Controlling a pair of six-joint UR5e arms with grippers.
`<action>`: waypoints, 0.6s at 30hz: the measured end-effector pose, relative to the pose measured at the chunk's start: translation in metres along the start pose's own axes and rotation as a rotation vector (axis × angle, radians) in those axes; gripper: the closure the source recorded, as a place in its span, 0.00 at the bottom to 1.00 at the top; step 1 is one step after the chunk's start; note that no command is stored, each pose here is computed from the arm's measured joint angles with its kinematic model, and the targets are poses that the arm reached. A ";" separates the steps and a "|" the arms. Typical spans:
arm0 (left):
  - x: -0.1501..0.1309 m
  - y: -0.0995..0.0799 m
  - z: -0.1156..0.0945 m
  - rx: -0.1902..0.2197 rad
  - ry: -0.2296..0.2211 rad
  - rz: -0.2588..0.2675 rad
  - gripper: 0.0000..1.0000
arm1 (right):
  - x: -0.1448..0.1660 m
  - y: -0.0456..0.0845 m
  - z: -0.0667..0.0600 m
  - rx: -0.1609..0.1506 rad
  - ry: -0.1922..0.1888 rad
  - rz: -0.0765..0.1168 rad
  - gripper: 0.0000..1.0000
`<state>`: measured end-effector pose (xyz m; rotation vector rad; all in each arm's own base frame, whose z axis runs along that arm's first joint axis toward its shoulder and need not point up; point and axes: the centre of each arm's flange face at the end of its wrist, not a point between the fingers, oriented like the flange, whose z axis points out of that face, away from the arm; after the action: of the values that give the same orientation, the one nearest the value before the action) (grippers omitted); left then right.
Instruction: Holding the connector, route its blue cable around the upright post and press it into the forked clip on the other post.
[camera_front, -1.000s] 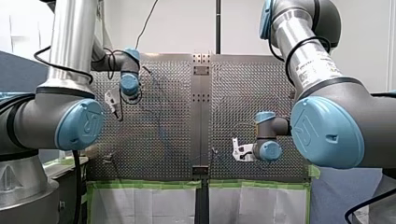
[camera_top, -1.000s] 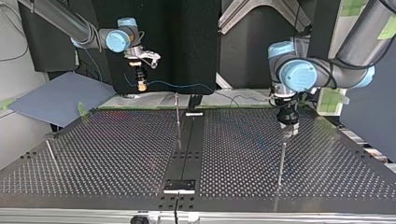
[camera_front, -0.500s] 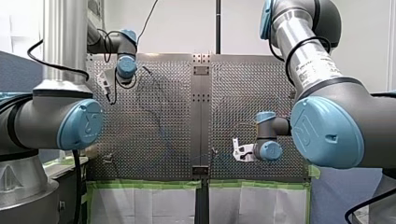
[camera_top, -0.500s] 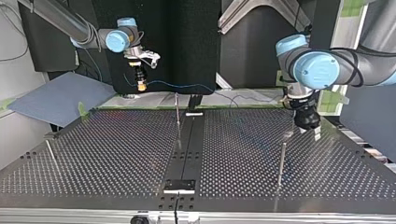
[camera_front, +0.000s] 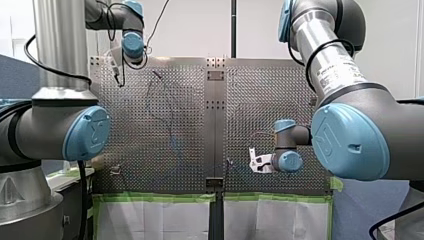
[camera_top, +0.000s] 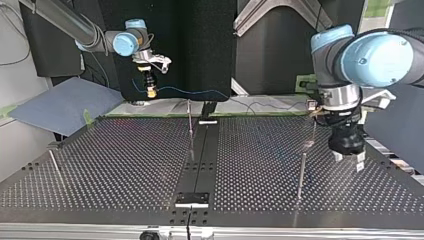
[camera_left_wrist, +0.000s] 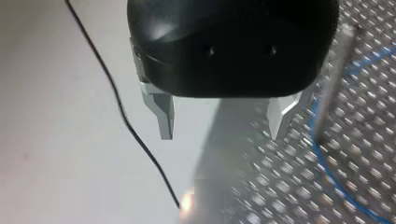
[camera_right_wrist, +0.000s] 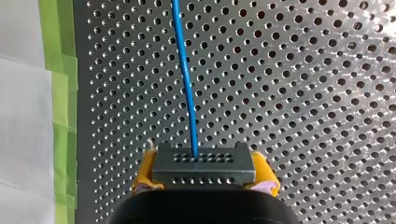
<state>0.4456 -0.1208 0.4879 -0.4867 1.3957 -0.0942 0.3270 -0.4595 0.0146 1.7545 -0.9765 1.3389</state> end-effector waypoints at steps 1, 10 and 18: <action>-0.009 -0.004 -0.003 0.014 -0.006 -0.002 0.00 | 0.000 0.000 0.000 0.000 0.001 0.000 1.00; -0.081 -0.031 -0.031 0.129 -0.056 -0.020 0.00 | 0.000 0.000 0.000 0.001 -0.001 0.000 1.00; -0.104 -0.048 -0.041 0.191 -0.041 0.022 0.00 | 0.000 0.000 0.000 0.002 -0.002 0.000 1.00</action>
<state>0.3970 -0.1394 0.5984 -0.3121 1.3362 -0.1967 0.3271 -0.4596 0.0147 1.7574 -0.9770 1.3385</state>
